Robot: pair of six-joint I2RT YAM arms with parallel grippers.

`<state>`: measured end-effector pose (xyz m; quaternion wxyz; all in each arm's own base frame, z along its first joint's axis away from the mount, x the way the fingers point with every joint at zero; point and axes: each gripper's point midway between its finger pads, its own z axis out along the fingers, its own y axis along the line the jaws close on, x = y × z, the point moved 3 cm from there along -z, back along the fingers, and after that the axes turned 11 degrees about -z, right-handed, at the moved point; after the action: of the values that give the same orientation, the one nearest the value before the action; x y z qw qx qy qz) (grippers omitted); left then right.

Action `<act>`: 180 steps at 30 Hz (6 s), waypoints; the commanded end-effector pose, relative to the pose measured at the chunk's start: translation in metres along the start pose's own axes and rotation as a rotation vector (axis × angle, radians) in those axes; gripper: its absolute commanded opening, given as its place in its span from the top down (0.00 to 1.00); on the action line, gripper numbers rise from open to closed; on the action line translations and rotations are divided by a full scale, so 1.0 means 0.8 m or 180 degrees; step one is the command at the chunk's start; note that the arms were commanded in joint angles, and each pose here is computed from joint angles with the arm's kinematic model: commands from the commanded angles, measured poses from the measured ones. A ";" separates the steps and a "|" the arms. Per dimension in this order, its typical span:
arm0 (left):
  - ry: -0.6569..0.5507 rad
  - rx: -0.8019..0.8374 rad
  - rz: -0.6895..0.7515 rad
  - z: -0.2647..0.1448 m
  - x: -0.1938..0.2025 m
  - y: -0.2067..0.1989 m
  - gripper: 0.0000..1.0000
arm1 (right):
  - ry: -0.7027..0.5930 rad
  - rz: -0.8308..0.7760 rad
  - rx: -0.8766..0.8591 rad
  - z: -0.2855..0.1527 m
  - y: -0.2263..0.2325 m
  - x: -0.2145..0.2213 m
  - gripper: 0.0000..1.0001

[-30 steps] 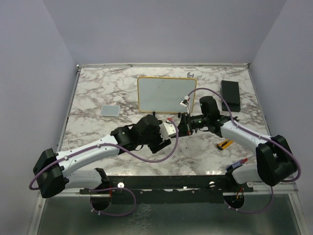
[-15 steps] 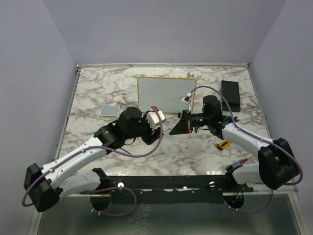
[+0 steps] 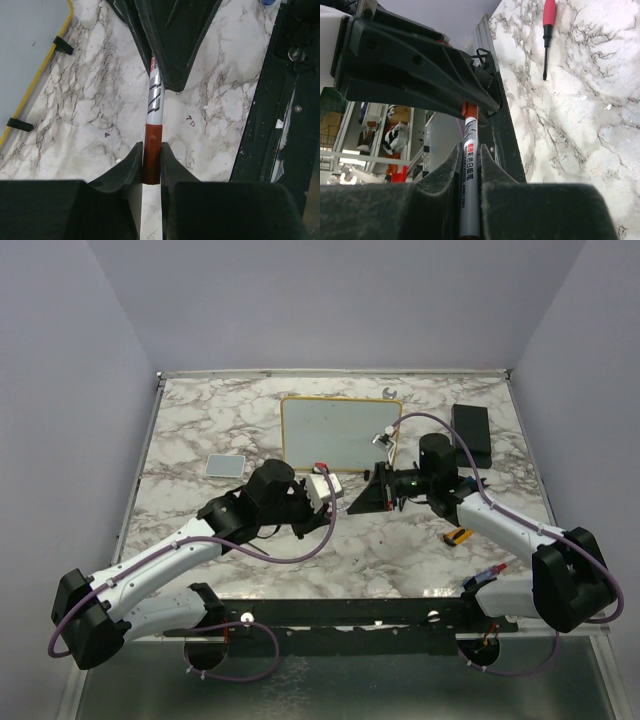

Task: Write a sentence on the whiteboard
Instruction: Open the whiteboard marker at the center of the board, then place the pen cap at the center of the board, then write a sentence on the whiteboard.

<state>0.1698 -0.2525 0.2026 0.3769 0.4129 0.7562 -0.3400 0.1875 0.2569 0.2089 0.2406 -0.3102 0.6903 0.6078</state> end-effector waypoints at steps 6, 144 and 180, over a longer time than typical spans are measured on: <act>-0.0080 0.0118 0.0048 -0.004 0.000 -0.007 1.00 | 0.0029 0.0004 -0.0106 -0.001 0.011 0.000 0.62; 0.0675 -0.1469 -0.1294 0.117 0.146 0.006 0.76 | -0.0661 -0.0228 0.2334 -0.113 -0.093 -0.012 1.00; -0.0735 -0.2130 -0.1581 -0.076 -0.084 0.210 0.01 | -0.1568 -0.1169 0.2660 -0.081 -0.056 -0.097 1.00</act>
<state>0.3035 -0.1839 0.2598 0.4828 0.0388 0.8508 -0.2041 0.2569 0.1836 0.2197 0.5421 -0.1669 0.7625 0.3111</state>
